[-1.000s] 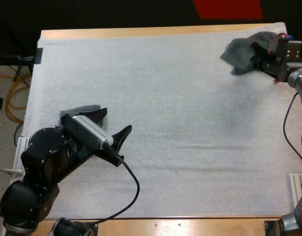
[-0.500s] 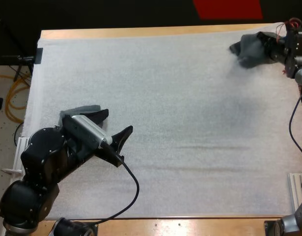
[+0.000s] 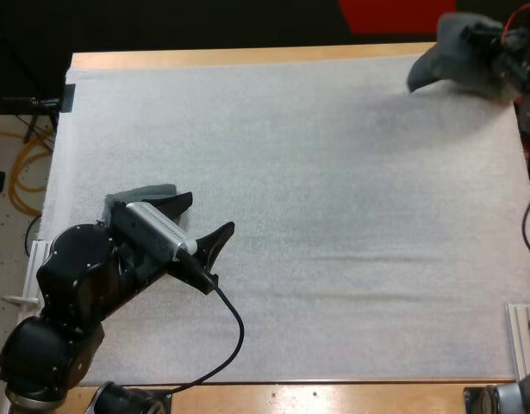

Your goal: Pick towel from pile fold and stack

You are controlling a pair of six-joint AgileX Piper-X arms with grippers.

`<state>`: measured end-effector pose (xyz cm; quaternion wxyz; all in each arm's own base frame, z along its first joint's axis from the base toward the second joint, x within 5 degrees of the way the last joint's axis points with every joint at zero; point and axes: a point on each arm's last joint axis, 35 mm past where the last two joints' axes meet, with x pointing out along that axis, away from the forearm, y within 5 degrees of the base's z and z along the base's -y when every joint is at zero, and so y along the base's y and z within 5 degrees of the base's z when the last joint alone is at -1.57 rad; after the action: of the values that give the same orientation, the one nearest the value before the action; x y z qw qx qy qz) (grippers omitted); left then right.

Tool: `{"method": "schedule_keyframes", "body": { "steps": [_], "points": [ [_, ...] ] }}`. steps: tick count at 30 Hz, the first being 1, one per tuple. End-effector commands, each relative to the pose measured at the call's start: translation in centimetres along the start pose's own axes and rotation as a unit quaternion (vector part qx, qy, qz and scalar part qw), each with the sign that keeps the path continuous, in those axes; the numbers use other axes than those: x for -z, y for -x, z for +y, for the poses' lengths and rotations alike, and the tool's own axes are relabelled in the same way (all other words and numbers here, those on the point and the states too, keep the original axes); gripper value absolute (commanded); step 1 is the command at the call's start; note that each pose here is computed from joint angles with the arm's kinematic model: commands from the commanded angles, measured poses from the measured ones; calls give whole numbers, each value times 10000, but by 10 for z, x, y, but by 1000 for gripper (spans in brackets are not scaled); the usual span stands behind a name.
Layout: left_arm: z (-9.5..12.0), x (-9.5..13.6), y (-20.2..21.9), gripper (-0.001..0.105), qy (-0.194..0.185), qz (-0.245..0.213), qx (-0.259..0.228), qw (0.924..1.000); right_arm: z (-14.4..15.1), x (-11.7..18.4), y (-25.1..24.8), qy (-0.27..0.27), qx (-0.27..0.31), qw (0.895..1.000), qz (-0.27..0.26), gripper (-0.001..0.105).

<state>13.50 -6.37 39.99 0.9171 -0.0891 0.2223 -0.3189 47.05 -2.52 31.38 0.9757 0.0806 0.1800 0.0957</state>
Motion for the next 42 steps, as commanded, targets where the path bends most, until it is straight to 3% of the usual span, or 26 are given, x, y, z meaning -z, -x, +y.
{"method": "schedule_keyframes", "body": {
  "steps": [1, 8, 11, 17, 24, 31, 35, 40, 42],
  "points": [
    [-1, -3, 1, 68, 9, -61, 60, 10000, 10, -25, 23, 342, -173, 9988, -309, 1],
    [-1, -3, 1, 68, 9, -61, 60, 10000, 39, -69, 105, 993, -156, 9941, -419, 1],
    [-1, -2, 1, 68, 12, -53, 58, 10000, 49, -74, 136, 1069, -150, 9940, -191, 1],
    [-1, 1, 1, 68, 25, 82, 31, 10000, 66, -63, 198, 900, -177, 9923, 831, 1],
    [0, 6, 2, 68, 101, 288, -10, 9995, 75, -29, 238, 578, -254, 9739, 2181, 1],
    [1, 14, 2, 68, 234, 647, -82, 9976, 84, 28, 209, 55, -568, 9535, 2960, 1],
    [1, 16, 3, 68, 263, 726, -78, 9970, 114, 64, 185, 20, -932, 9498, 2987, 1],
    [2, 18, 3, 68, 298, 820, -87, 9961, 167, 109, 150, 173, -1327, 9538, 2689, 1],
    [1, 18, 3, 68, 305, 836, -36, 9960, 186, 120, 139, 272, -1565, 9498, 2695, 1]
  ]
}}
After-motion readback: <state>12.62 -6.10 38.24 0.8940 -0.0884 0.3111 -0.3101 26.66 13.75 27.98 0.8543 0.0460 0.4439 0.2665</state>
